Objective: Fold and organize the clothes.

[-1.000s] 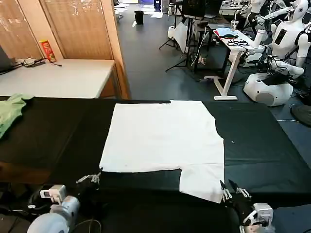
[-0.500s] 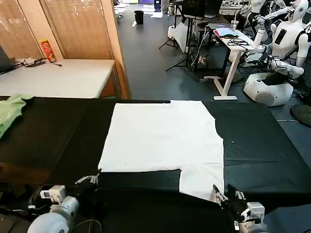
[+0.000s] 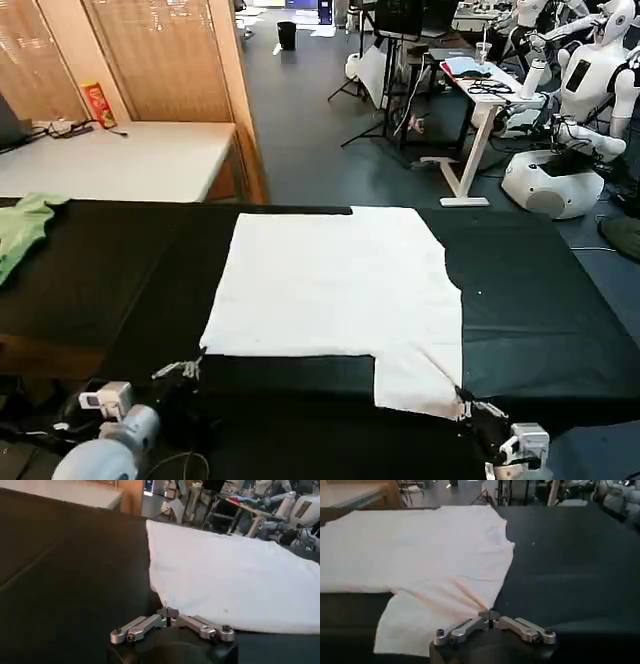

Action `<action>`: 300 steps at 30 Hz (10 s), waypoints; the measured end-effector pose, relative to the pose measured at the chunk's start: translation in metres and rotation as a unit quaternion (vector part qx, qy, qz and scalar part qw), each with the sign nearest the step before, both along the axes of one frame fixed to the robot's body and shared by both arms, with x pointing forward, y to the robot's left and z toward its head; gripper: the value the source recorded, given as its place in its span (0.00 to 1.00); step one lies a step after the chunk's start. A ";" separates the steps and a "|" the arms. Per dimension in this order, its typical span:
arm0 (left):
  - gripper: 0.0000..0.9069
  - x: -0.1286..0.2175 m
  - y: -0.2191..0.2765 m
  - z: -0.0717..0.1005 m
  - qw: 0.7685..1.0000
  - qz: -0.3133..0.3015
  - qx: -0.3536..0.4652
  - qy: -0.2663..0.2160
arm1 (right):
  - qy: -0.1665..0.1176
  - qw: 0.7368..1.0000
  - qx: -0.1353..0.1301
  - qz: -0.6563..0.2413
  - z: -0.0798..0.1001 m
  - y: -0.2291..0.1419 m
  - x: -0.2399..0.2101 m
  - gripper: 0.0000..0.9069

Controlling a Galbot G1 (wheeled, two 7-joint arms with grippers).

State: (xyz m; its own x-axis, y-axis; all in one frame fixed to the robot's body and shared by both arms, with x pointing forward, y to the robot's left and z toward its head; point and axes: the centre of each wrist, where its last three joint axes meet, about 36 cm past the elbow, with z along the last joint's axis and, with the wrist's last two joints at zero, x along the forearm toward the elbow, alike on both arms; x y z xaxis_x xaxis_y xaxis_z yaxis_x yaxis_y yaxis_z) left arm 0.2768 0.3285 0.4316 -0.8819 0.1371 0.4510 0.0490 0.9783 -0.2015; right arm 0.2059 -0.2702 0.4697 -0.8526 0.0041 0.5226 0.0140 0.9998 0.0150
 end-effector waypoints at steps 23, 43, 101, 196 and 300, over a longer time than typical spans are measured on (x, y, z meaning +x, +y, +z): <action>0.00 0.061 -0.040 -0.012 0.995 0.023 0.002 -0.099 | -0.125 0.992 -0.004 0.002 -0.029 -0.035 0.131 0.05; 0.00 0.147 -0.031 -0.047 0.992 0.028 0.068 -0.105 | -0.101 0.995 -0.001 0.019 -0.070 -0.035 0.222 0.14; 0.00 0.070 -0.013 -0.047 0.995 0.009 0.103 -0.017 | 0.019 0.998 -0.041 0.052 -0.036 -0.045 0.107 0.04; 0.05 0.350 0.020 -0.016 0.998 -0.007 0.048 0.050 | 0.036 0.998 0.016 0.047 -0.049 0.013 0.467 0.06; 0.97 0.147 0.025 0.029 0.999 0.005 0.042 -0.029 | -0.064 0.996 -0.005 0.057 -0.005 -0.021 0.225 0.97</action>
